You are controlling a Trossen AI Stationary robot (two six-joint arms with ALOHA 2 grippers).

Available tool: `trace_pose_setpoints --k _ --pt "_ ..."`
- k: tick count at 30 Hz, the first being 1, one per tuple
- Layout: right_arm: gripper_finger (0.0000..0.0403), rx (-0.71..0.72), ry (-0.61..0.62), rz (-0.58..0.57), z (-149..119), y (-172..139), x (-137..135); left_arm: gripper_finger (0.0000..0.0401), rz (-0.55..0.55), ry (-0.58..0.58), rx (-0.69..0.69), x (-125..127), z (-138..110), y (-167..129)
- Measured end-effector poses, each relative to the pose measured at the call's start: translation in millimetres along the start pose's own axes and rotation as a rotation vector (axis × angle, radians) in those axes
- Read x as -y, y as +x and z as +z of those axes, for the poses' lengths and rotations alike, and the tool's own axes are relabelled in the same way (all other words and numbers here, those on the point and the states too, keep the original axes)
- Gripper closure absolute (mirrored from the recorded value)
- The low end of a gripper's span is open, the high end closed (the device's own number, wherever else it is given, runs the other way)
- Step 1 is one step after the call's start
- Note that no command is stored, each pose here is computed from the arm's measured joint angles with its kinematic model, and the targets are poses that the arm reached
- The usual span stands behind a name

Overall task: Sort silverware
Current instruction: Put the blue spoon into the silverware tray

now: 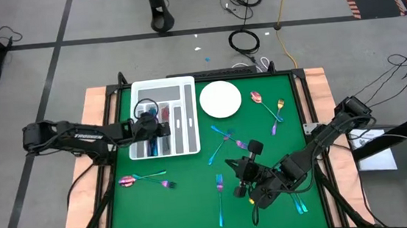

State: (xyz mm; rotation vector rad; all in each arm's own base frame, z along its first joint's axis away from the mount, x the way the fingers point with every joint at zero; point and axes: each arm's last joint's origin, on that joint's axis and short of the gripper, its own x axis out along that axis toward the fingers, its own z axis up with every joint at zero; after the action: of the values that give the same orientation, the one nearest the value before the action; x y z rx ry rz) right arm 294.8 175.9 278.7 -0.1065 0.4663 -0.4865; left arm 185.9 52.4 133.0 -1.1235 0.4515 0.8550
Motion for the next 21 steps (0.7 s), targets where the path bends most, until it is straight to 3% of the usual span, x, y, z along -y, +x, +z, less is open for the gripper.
trace_pose_setpoints --k 13,21 --pt "0.0403 -0.002 -0.003 -0.001 -0.3 0.0 0.2 0.0315 -0.011 0.025 0.008 1.2 0.6 -0.2" --pt "0.0403 -0.003 -0.006 -0.001 -0.5 0.0 0.2 0.0303 -0.078 0.098 0.014 11.9 5.9 -7.6"
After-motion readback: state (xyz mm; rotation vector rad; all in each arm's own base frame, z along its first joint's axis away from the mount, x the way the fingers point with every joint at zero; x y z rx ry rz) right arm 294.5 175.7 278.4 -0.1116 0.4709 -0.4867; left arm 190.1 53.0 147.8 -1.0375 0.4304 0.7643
